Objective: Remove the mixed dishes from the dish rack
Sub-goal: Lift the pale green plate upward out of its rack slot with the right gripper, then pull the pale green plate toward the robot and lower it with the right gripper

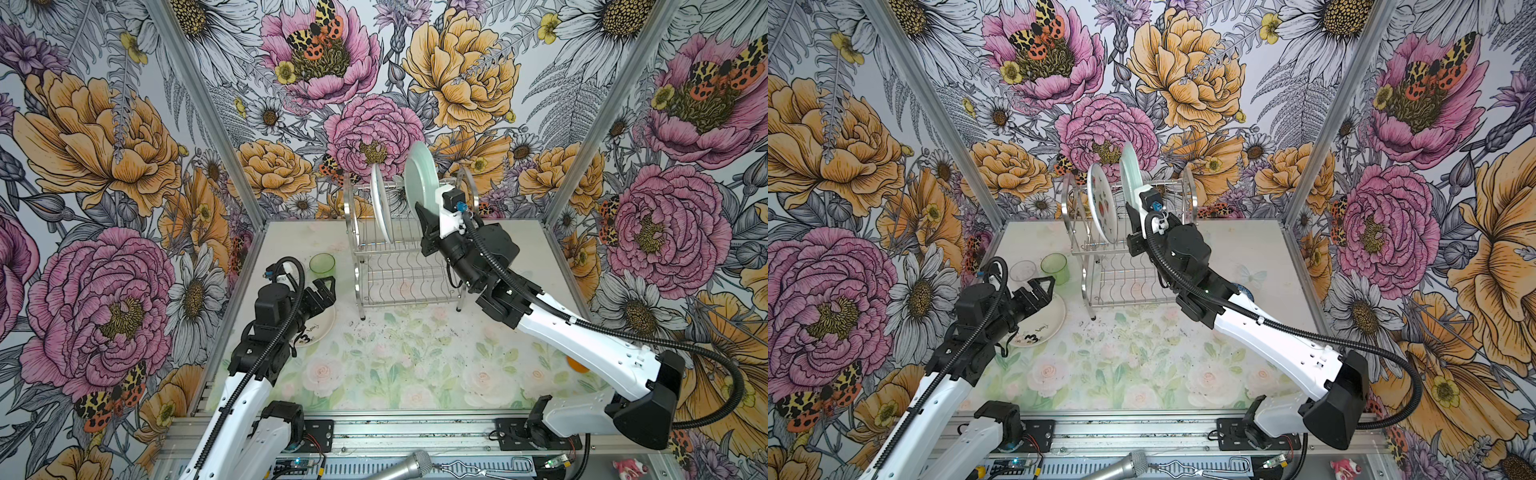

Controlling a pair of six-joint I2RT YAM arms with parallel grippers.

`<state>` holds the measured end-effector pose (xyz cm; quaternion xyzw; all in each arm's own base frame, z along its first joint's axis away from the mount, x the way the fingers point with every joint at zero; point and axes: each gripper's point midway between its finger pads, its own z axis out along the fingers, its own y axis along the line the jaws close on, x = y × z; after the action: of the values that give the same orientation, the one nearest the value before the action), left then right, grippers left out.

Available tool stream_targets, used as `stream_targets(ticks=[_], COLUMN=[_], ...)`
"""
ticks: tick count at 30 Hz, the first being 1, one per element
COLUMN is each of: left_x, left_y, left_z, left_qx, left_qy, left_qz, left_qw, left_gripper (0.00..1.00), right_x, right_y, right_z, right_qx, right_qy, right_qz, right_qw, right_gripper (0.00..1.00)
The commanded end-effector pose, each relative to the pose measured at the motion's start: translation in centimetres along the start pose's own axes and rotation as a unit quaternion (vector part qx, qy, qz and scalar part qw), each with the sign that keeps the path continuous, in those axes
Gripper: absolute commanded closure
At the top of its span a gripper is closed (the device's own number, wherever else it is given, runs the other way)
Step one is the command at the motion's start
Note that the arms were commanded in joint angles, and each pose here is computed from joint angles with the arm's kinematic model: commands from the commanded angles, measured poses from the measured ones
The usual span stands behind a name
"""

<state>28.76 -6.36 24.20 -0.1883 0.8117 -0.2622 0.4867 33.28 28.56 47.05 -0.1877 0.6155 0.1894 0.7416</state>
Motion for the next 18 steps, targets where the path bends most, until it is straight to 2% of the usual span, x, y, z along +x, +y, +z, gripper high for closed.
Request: stream_targets(ticks=[1,12,18], left_x=[-0.6,0.4,0.7], left_y=[-0.1,0.4,0.1], left_z=[-0.3,-1.0,-1.5], left_qx=[0.005,-0.007,0.001], left_qy=[-0.018,-0.006,-0.009], left_qz=[0.001,-0.014,-0.016], left_qw=[1.000,1.000,1.000], left_gripper=[0.01,0.01,0.01], right_x=[-6.7,-6.2,-6.8], right_y=[-0.5,2.6,5.9], right_z=[-2.9,-5.5,-7.4], right_qx=[-0.015,-0.098,-0.175], right_qy=[-0.102,-0.095,-0.100], right_qz=[0.029,0.032,0.027], right_qw=[0.994,0.990,0.979], right_gripper=[1.00,1.00,1.00])
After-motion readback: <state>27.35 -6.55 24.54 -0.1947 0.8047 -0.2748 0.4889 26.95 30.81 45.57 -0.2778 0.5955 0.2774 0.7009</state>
